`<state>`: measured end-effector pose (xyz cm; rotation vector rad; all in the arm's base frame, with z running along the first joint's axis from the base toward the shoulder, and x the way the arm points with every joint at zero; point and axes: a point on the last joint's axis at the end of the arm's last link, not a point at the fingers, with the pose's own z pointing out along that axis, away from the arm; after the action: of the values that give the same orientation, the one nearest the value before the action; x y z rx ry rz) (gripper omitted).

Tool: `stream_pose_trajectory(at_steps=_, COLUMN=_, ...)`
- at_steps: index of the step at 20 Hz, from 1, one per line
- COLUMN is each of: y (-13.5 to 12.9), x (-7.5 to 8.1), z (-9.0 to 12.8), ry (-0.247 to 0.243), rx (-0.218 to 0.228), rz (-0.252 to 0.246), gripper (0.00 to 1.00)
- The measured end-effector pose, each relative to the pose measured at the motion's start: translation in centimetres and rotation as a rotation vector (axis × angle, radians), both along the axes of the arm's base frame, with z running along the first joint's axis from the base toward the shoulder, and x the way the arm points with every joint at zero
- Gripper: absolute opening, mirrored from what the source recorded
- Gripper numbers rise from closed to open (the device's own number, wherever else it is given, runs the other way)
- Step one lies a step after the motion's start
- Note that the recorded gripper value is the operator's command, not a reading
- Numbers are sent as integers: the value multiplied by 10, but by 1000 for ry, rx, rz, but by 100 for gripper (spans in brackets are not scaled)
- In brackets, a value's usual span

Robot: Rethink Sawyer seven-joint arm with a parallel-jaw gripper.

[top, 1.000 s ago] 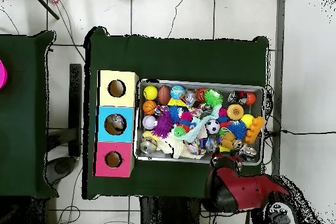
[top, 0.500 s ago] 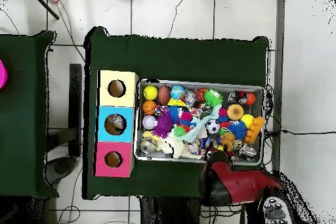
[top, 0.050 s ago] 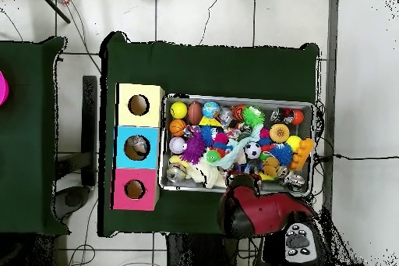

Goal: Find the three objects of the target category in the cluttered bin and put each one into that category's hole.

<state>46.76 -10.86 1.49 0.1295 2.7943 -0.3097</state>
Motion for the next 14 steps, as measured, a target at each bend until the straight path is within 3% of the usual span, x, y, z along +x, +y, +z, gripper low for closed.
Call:
stream_pose_trajectory(at_steps=9, y=-7, x=-17, z=-11, ry=42, rx=-30, rz=-28, gripper=100)
stream_pose_trajectory(at_steps=14, y=-13, x=-19, z=-13, ry=15, rx=-69, rz=-42, gripper=100)
